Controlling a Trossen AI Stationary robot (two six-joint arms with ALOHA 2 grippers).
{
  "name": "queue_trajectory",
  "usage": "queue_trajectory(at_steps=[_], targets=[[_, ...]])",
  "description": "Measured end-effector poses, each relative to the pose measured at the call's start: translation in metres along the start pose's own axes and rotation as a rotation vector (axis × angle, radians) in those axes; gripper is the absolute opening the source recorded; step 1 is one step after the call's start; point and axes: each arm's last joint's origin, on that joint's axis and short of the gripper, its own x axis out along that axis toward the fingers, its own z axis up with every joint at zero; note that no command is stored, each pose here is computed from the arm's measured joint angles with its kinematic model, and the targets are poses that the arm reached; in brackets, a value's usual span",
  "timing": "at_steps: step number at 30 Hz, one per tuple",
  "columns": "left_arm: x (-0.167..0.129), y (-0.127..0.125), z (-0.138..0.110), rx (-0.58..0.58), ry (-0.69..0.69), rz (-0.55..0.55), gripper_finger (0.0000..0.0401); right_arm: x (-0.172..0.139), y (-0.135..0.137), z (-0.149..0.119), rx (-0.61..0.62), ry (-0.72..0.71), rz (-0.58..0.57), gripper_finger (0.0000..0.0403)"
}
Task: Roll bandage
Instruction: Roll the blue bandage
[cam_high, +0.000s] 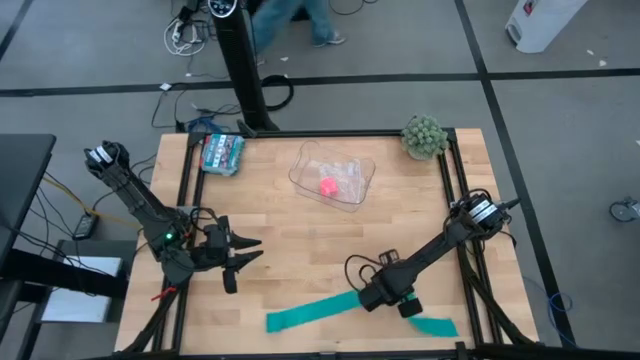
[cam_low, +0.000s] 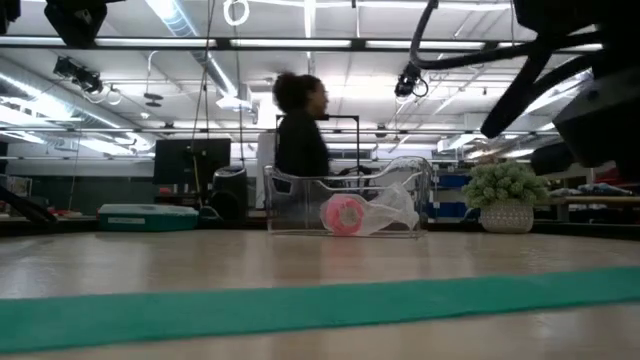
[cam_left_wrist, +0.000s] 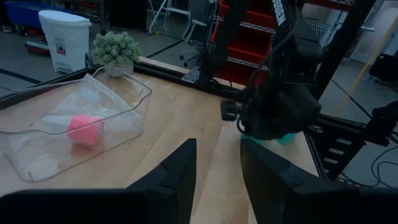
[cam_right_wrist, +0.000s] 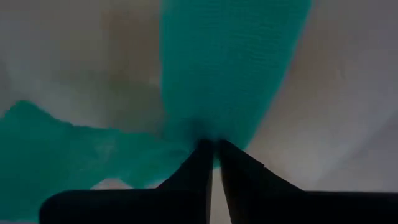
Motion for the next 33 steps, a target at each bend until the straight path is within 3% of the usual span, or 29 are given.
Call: queue_trajectory(at_steps=[7, 11, 17, 26, 33], targets=[[0.0, 0.0, 0.0, 0.0, 0.0, 0.0, 0.0131, -0.029, -0.008, -0.021, 0.073, -0.012, 0.008, 0.0032], [0.0, 0.0, 0.0, 0.0, 0.0, 0.0, 0.0131, -0.045, -0.008, -0.027, 0.106, -0.101, 0.016, 0.0032], [0.0, 0.0, 0.0, 0.001, 0.0, 0.001, 0.0131, -0.068, -0.005, -0.013, 0.107, -0.441, 0.018, 0.0031], [0.0, 0.0, 0.0, 0.001, 0.0, 0.0, 0.0131, -0.1, 0.007, 0.022, -0.028, -0.942, 0.092, 0.0036], [0.0, 0.0, -0.001, 0.005, 0.002, 0.002, 0.0131, -0.094, 0.012, 0.046, -0.104, -1.072, 0.07, 0.0049]])
